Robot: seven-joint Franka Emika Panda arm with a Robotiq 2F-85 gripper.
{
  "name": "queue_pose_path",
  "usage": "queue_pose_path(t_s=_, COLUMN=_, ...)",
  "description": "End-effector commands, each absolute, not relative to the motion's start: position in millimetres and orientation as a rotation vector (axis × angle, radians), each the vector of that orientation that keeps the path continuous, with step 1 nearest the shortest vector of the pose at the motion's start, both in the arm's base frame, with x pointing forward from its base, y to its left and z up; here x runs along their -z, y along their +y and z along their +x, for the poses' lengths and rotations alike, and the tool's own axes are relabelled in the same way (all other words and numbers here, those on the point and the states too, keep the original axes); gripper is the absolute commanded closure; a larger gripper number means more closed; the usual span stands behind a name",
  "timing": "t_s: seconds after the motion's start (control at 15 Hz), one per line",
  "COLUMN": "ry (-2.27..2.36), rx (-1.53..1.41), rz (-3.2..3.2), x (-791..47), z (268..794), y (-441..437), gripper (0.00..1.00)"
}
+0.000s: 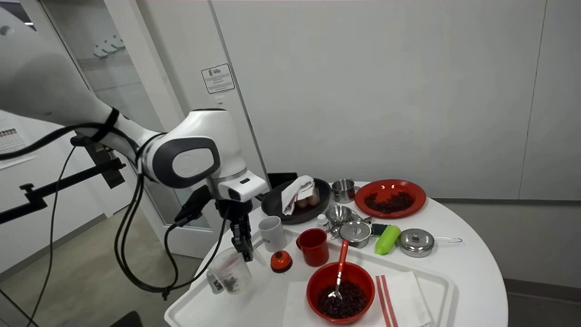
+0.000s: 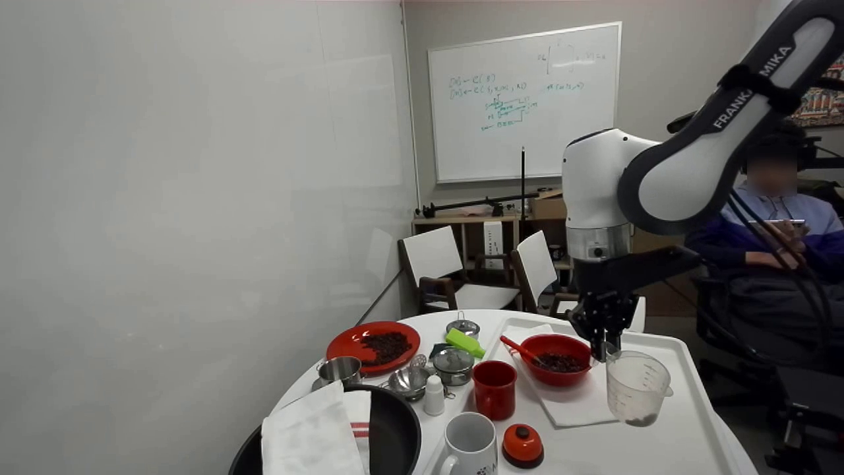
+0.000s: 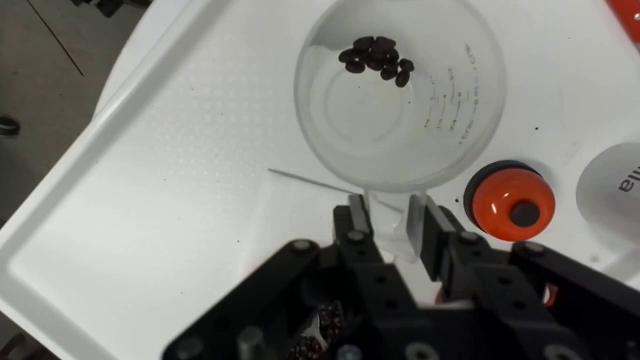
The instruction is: Pour the contents of the cup into the bowl
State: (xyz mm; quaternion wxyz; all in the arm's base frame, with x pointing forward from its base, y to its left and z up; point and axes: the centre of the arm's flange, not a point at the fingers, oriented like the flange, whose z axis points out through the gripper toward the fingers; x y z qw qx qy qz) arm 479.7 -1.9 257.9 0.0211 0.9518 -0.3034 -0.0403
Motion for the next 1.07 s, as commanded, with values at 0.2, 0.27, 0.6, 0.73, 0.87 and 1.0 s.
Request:
queue_pose_path(t_s=0.2, ry=-0.898, rx=0.221, rz=3.037, x=-257.3, z=474.3, y=-48.8, gripper=0.93)
queue_pose_path(t_s=0.27, ry=-0.908, rx=0.23, rz=3.042, x=-254.2, z=474.0, y=-51.9, gripper=0.93)
queue_pose_path(t_s=0.6, ry=-0.952, rx=0.294, rz=3.061, x=-233.4, z=471.5, y=-50.6, gripper=0.93)
queue_pose_path(t_s=0.73, ry=-0.961, rx=0.319, rz=3.062, x=-222.6, z=470.8, y=-46.7, gripper=0.93)
queue_pose_path(t_s=0.87, ry=-0.966, rx=0.337, rz=3.056, x=-212.9, z=470.2, y=-43.2, gripper=0.93)
queue_pose_path(t_s=1.0, ry=-0.968, rx=0.348, rz=3.048, x=-203.7, z=470.1, y=-40.6, gripper=0.93)
